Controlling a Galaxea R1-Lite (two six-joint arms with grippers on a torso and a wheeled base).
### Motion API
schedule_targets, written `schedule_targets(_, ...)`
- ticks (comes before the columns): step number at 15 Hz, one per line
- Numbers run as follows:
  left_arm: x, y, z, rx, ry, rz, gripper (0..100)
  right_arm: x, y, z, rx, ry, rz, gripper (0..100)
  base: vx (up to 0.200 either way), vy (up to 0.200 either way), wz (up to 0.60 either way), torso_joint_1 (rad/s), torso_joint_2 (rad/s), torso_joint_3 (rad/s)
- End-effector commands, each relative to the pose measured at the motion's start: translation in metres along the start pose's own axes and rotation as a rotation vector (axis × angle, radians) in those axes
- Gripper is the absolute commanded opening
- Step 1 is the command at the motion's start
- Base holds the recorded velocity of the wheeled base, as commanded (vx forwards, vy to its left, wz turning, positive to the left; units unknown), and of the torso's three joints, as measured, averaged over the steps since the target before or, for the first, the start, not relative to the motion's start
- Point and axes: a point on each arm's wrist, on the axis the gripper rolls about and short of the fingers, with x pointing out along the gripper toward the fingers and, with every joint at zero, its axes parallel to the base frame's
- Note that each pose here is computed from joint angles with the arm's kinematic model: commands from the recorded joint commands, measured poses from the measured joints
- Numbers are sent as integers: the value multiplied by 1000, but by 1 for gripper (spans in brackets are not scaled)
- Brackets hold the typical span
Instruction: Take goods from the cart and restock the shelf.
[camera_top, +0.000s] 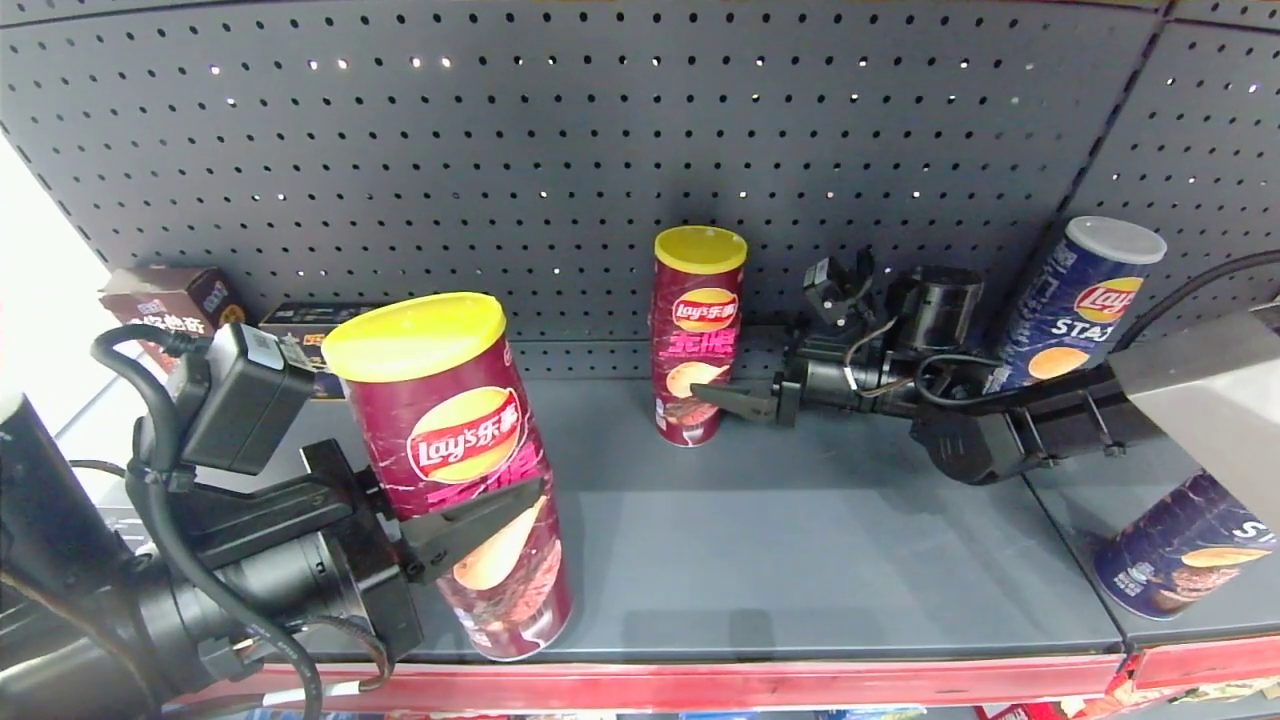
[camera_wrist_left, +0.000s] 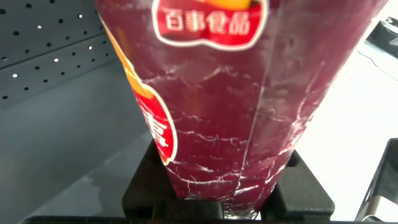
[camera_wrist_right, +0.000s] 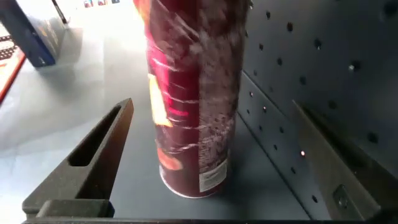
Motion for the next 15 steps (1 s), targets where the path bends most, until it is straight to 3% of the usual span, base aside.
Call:
schedule_targets(1,-1,2,-3,-2,11,9,0,13,0,-11,26,0,19,100,0,0,0,0,0,0)
schedule_targets(5,-8,2,-15,-12,29,18,0,31,7,-23,67,-6,43,100,0,0,0,0,0,0)
schedule_targets(11,-10,2,-13,-9,20,24,0,44,10,-37,80,-5,61,100,0,0,0,0,0,0)
schedule_targets(12,-10,2,-13,-9,19,24,0,46,8,-38,70,-16,61,0,0,0,0,0,0,0)
schedule_targets(15,-11,2,-13,-8,17,24,0,48,9,-35,72,-16,60,0,0,0,0,0,0,0)
